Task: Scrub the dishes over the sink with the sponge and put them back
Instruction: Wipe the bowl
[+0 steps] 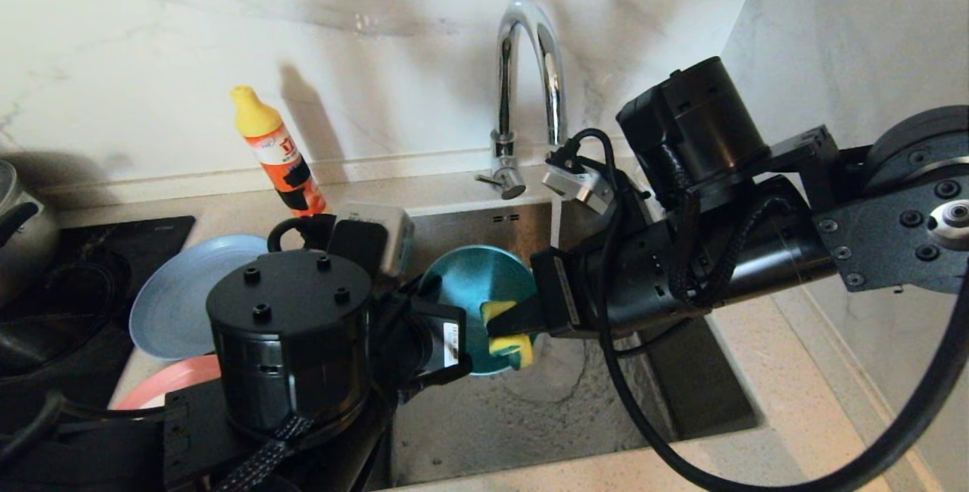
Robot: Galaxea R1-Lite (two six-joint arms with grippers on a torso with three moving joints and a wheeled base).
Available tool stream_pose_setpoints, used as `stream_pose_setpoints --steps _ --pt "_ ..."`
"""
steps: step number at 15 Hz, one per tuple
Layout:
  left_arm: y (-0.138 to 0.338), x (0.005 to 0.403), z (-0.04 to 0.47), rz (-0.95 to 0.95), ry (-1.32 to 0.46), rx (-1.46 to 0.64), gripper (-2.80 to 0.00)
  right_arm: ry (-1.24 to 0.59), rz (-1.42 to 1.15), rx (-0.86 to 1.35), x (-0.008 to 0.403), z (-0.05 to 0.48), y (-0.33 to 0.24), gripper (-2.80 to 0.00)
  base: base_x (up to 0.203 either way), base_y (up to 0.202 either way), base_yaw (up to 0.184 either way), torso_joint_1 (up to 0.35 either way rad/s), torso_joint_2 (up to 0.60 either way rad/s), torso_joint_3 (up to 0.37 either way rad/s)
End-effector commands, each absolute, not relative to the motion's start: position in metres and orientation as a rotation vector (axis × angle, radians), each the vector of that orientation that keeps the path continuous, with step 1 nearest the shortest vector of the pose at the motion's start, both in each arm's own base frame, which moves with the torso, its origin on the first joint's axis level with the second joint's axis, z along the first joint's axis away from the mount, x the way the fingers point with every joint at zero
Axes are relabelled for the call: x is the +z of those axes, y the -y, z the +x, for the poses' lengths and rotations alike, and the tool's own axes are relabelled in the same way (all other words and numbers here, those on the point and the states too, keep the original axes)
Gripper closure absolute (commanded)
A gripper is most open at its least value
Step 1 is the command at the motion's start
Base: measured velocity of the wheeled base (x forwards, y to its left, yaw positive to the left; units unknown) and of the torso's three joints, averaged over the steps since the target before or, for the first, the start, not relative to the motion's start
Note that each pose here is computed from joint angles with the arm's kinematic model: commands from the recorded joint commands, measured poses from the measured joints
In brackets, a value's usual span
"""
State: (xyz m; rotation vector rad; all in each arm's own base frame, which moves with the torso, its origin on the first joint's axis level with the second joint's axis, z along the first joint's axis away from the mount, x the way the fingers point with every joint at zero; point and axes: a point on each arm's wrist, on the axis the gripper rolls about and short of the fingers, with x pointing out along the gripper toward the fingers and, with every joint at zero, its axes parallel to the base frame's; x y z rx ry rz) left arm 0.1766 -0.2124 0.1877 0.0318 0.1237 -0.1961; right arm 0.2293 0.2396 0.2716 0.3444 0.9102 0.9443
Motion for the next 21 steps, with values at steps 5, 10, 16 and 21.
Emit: stream_pose_setpoints --steps 5,10,16,21 --pt "0.211 0.191 0.176 0.019 -0.114 -0.195 0.00 -0.883 0.345 0.979 0.280 0.231 -0.252 0.00 0.000 0.000 0.000 0.000 0.00 0.000" --pt "0.209 0.191 0.174 0.021 -0.113 -0.195 0.00 -0.839 0.362 0.966 0.287 0.246 -0.254 0.00 0.000 0.000 0.000 0.000 0.00 0.000" --pt "0.208 0.188 0.173 0.026 -0.122 -0.196 0.00 -0.778 0.393 0.907 0.305 0.253 -0.222 0.00 0.000 0.000 0.000 0.000 0.00 0.000" --pt "0.207 0.187 0.173 0.026 -0.123 -0.195 0.00 -0.832 0.384 0.869 0.304 0.241 -0.204 0.00 0.000 0.000 0.000 0.000 0.00 0.000"
